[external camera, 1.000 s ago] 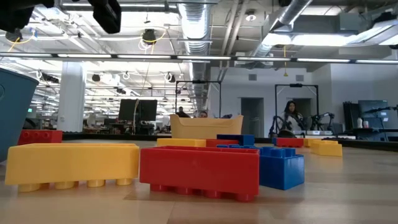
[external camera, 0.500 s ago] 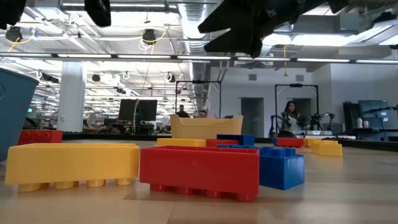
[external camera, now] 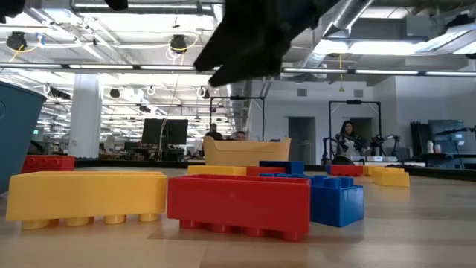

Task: Sort & place blocks by color
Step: Put the yellow game piece into the yellow bin

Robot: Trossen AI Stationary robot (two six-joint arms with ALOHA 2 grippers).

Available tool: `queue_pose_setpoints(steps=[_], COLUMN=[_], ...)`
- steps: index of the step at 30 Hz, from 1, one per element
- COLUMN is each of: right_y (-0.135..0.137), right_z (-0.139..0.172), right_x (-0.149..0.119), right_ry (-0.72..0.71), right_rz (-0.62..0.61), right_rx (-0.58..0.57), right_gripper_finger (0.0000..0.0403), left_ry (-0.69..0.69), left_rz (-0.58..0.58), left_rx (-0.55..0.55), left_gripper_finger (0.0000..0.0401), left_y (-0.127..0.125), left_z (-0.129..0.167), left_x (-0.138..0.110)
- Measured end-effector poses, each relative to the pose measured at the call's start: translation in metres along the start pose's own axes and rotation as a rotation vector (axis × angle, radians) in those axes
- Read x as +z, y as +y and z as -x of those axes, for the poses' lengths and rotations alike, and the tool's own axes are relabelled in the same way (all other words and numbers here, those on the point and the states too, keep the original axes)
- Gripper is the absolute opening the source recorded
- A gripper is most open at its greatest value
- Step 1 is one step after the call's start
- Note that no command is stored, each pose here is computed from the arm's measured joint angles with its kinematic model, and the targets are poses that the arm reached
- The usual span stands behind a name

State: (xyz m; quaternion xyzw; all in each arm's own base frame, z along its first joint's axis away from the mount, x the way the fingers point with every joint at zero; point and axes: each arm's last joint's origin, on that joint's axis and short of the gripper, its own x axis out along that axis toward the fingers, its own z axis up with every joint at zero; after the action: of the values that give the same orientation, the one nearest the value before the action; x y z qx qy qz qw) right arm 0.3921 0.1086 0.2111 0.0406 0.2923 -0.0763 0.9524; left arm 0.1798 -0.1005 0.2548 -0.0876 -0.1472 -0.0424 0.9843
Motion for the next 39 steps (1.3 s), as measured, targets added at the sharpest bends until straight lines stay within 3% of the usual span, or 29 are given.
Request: queue_pose_setpoints(steps=[7,16,31,39], right_y=[-0.019,-0.036,-0.020,-0.028], right_z=[-0.028,-0.042,-0.053,-0.065], right_x=[-0.007,-0.011,-0.026,-0.038], right_ry=[0.151,0.188,0.205,0.248], right_rz=[-0.040,-0.108,-0.090,-0.112], right_rx=[-0.039,-0.029,0.008,-0.037], right_gripper_finger=[0.0282,0.0281,0.0281,0.0281], left_ry=[0.030,0.075,0.074,0.077], left_rz=[-0.012,-0.011,0.004,0.001], left_rx=[0.005,0.007,0.017,0.024], left_gripper_finger=[0.0006,0.0005,0.0006,0.0006], left_y=[0.000,0.000,0.001,0.001], left_z=[0.000,0.000,0.000,0.000], left_x=[-0.003,-0.008,-0.008,-0.008])
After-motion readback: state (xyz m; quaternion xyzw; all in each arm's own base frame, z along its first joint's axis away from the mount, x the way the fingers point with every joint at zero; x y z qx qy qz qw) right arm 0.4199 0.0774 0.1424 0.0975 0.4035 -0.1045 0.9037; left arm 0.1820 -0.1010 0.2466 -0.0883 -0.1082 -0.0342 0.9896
